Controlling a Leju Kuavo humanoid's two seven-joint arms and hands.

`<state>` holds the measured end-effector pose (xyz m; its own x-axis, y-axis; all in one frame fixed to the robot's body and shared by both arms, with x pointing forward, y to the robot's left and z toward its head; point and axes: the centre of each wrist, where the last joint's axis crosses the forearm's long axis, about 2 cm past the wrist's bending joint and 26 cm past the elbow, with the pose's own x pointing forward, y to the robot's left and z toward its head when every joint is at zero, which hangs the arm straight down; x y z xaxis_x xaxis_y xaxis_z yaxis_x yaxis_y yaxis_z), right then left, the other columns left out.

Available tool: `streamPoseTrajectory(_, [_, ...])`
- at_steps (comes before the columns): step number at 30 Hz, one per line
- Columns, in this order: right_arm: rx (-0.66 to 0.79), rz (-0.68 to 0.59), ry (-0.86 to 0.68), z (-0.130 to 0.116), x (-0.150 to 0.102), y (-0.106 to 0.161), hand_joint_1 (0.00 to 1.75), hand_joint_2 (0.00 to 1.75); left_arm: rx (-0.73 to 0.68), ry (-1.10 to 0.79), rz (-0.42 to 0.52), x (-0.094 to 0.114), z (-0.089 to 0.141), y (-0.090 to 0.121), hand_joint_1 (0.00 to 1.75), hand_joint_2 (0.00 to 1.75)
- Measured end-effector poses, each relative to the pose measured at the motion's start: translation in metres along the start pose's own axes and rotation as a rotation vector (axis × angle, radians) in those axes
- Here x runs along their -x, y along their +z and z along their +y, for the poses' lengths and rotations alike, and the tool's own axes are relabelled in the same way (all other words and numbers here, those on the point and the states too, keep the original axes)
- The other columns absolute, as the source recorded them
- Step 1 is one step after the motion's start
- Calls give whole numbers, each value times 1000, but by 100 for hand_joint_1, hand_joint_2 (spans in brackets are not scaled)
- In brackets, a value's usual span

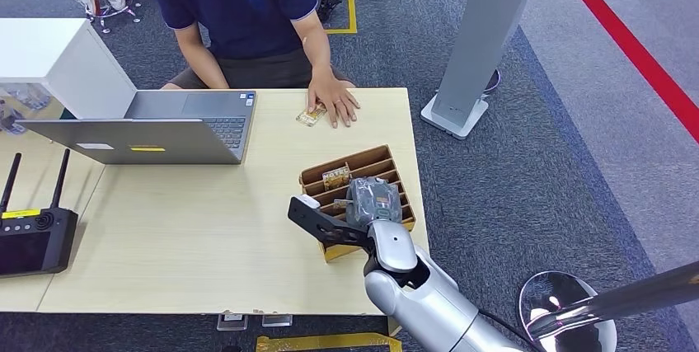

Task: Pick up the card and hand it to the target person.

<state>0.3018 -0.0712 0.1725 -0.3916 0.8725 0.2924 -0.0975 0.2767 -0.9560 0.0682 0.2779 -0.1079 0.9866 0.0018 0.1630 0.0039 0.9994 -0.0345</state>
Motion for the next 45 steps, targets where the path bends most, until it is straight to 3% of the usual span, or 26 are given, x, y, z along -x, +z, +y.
streamPoseTrajectory(9, [47,-1,-14,-6,0,2,157,175,-14,15,1,0,0,0,0,0])
streamPoseTrajectory(22, [380,-112,-121,-88,-6,12,157,175,-20,35,-16,6,0,0,0,0])
streamPoseTrajectory(28, [390,-210,-213,-111,-12,1,157,175,-19,22,-18,3,0,0,0,0])
streamPoseTrajectory(34, [374,-288,-249,-110,-21,-39,157,175,-15,0,-4,-10,0,0,0,0])
streamPoseTrajectory(45, [327,-205,-169,-87,-24,-87,157,175,-14,-27,-24,-25,0,0,0,0])
